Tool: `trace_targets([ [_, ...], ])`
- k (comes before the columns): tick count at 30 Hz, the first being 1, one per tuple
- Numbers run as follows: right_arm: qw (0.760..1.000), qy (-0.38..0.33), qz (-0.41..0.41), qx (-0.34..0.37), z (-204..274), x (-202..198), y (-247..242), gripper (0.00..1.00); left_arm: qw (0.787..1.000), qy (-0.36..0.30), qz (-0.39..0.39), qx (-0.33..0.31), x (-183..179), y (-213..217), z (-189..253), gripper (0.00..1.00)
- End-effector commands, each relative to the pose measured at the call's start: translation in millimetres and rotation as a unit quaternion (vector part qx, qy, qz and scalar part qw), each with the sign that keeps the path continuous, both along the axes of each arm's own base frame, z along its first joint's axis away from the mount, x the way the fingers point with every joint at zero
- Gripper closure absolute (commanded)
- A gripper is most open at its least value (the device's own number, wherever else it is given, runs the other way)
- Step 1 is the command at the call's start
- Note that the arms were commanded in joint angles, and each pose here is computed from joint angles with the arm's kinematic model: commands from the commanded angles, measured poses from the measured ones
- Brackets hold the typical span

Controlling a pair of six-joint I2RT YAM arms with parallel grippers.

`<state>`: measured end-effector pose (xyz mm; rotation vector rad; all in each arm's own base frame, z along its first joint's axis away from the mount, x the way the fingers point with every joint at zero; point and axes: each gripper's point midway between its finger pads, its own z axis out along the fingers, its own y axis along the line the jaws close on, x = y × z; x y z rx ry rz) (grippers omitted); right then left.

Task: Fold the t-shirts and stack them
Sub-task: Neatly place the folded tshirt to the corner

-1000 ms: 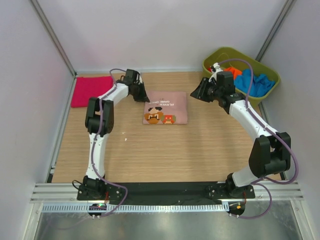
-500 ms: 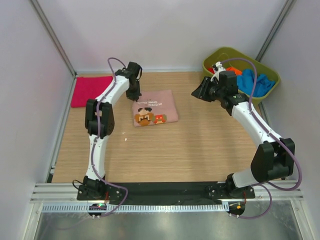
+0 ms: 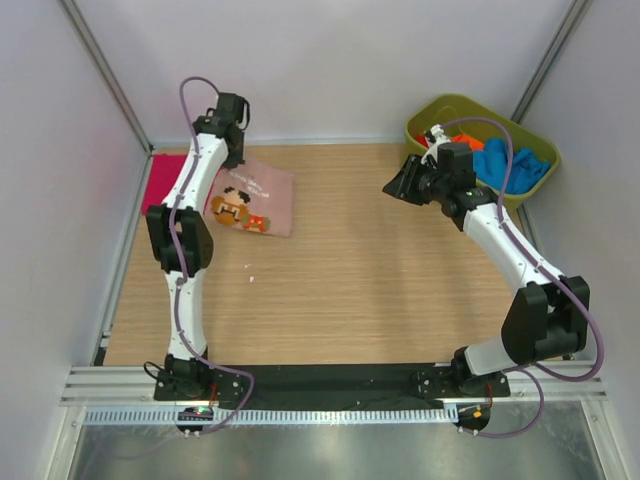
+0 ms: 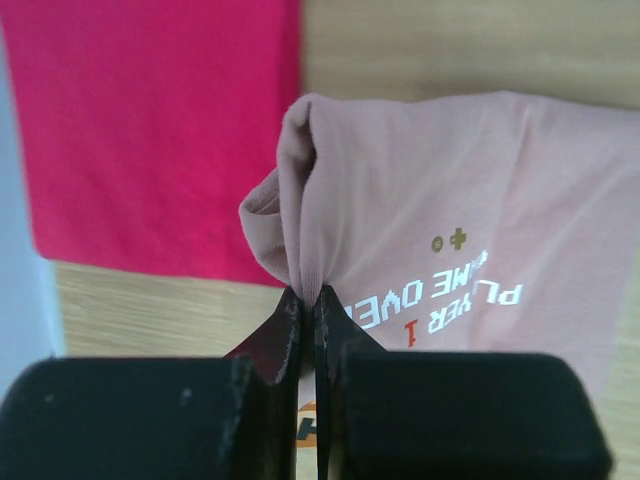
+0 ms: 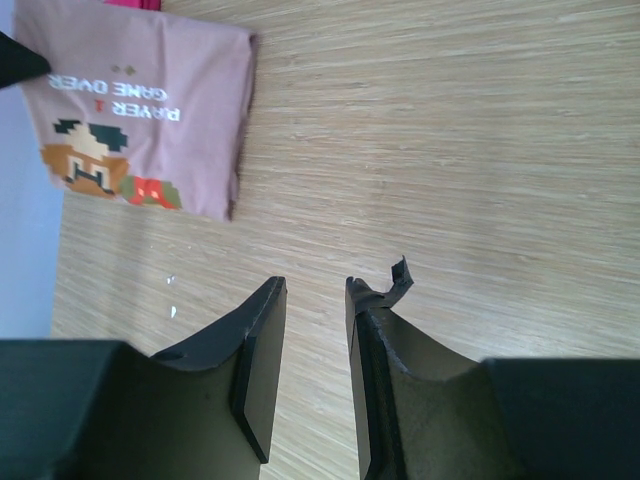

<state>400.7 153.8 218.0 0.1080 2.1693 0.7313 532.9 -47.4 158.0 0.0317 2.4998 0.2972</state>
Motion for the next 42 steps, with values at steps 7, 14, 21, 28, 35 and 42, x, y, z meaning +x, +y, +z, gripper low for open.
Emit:
trace_targets([
  [7, 1.000, -0.013, 0.000, -0.007, 5, 19, 3, 0.62, 0.993, -0.087, 0.009, 0.085, 42, 74, 54, 1.00],
  [14, 1.000, -0.010, -0.006, -0.016, 1, 28, 1, 0.62, 0.985, -0.127, 0.019, 0.113, 55, 113, 76, 1.00],
  [21, 1.000, -0.001, -0.003, -0.018, -2, 39, 4, 0.62, 0.981, -0.160, 0.000, 0.108, 63, 136, 98, 1.00],
  [28, 1.000, 0.018, 0.001, -0.022, -18, 45, 6, 0.60, 0.980, -0.153, 0.029, 0.120, 89, 196, 55, 1.00],
  [35, 0.998, 0.046, -0.003, -0.031, -46, 55, 5, 0.59, 0.967, -0.159, 0.099, 0.173, 109, 245, 9, 0.72],
  [42, 0.997, 0.056, -0.002, -0.044, -52, 55, 2, 0.55, 0.963, -0.189, 0.112, 0.158, 107, 202, 31, 0.43],
])
